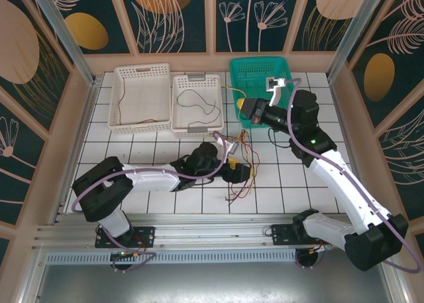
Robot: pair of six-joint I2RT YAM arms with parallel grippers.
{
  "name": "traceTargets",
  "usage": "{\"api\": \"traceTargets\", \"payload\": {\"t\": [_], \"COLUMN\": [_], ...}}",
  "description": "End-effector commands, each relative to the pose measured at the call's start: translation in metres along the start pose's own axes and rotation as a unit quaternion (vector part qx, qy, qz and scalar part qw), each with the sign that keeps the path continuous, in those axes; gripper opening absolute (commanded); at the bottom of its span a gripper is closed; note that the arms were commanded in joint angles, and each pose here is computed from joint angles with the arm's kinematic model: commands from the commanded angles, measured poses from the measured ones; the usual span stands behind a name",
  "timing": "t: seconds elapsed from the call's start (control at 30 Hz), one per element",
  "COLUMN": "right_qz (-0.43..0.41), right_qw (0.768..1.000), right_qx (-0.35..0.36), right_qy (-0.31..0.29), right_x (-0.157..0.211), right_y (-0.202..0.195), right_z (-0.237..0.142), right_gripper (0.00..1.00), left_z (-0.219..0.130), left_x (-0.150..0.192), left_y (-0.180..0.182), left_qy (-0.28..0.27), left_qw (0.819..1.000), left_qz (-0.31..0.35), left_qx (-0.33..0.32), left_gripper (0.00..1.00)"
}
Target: Untangle the cables
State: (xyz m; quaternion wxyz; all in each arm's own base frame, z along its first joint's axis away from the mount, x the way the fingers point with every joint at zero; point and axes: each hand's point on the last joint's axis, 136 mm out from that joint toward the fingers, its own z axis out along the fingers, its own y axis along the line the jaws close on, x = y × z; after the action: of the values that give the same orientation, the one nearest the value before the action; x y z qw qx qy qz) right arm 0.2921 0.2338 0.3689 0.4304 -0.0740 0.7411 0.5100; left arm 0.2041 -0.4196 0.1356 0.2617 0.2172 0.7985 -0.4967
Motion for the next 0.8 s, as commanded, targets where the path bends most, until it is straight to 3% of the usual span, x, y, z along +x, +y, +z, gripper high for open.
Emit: {"api": "traceTargets", "payload": {"t": [0.0, 0.37, 0.57, 0.77], "right_qz": [-0.012, -0.005, -0.004, -0.002], "right_qw": [0.999, 1.000, 0.999, 0.999], "right_qx": [-0.021, -0.023, -0.027, -0.032], "right_qy": [-0.031, -0.020, -0.017, -0.019], "right_x": [-0.017, -0.004, -0.002, -0.002], "right_y": [0.019, 0.020, 0.025, 0.030], "right_z": [-0.003, 0.006, 0.007, 0.006], "right_gripper": [0.00, 0.00, 0.00, 0.00], "left_z": [0.004, 0.015, 0.024, 0.025], "left_x": [-0.019, -0.027, -0.018, -0.015], "left_y": [-0.019, -0.031, -0.023, -0.020], "left_qy": [-0.037, -0.069, -0.056, -0.051], "left_qw": [0.999, 0.997, 0.998, 0.998], "left_qz": [0.009, -0.012, -0.018, -0.016], "left_qx": [0.022, 0.038, 0.032, 0.028], "left_gripper": [0.89, 0.87, 0.68, 0.40]}}
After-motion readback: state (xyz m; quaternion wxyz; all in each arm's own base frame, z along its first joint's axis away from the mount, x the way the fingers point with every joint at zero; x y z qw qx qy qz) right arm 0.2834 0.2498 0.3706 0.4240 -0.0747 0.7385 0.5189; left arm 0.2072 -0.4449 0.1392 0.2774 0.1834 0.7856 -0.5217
